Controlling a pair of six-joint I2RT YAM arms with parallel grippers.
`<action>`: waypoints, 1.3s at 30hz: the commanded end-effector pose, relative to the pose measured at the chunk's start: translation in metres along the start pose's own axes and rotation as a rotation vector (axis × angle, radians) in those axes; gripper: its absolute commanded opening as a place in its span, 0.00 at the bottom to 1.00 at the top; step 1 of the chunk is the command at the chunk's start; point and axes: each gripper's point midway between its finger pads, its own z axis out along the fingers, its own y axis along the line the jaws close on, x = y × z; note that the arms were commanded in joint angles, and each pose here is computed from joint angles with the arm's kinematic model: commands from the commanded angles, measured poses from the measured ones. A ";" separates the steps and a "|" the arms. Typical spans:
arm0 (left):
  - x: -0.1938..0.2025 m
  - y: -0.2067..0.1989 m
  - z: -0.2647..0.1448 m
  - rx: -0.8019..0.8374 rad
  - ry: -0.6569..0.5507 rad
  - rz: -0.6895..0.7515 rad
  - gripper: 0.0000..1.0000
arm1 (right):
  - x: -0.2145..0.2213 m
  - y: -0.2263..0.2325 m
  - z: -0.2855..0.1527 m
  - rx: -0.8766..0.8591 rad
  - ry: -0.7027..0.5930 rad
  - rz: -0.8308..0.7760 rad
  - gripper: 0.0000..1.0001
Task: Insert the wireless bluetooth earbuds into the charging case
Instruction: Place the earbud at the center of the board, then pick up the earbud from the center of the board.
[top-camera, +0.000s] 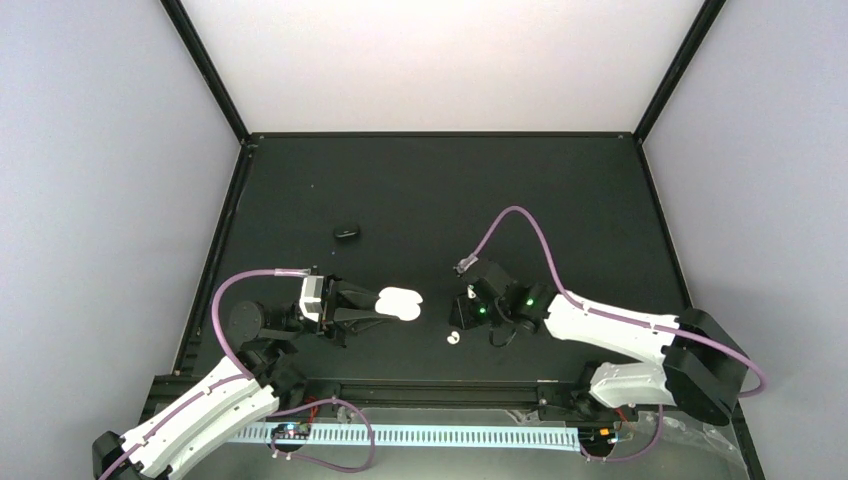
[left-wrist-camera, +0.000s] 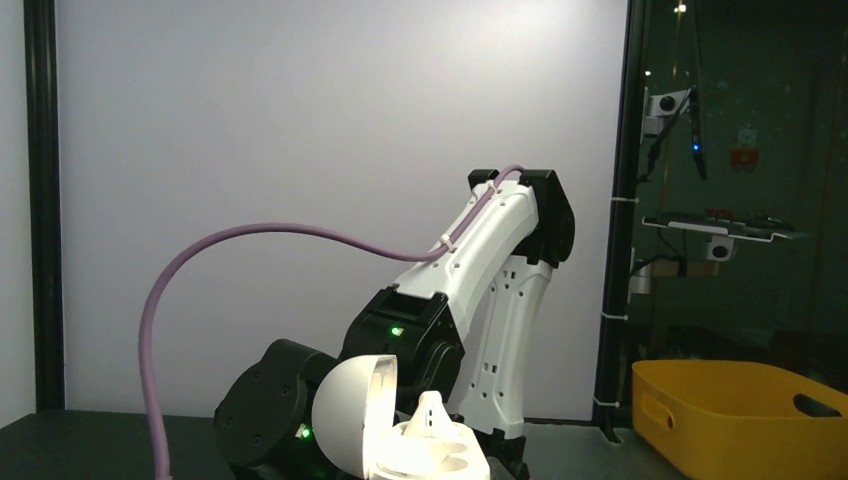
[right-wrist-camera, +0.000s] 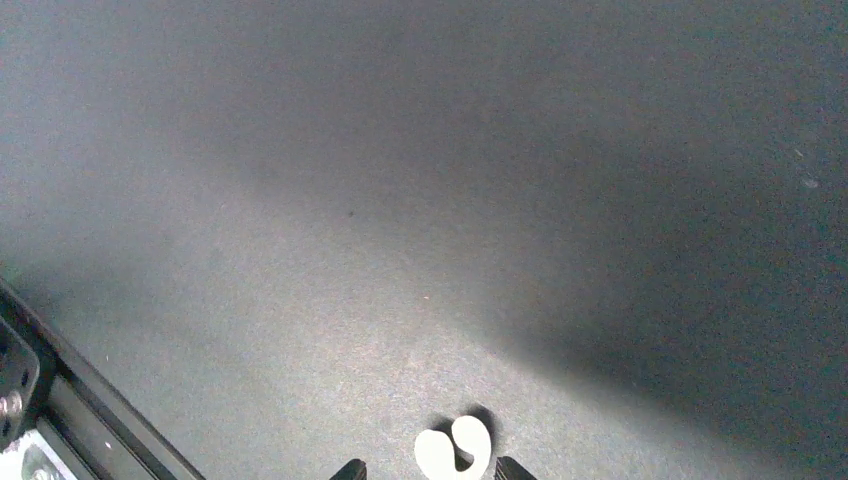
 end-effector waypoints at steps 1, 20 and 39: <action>-0.006 -0.001 0.001 -0.004 -0.020 0.022 0.01 | -0.008 -0.019 -0.008 0.057 -0.065 0.228 0.33; -0.011 -0.002 -0.004 -0.029 -0.052 0.007 0.02 | 0.026 -0.015 0.012 -0.167 -0.071 0.677 0.32; -0.012 -0.004 -0.004 -0.031 -0.052 0.015 0.02 | 0.041 -0.027 0.030 -0.094 -0.025 0.700 0.43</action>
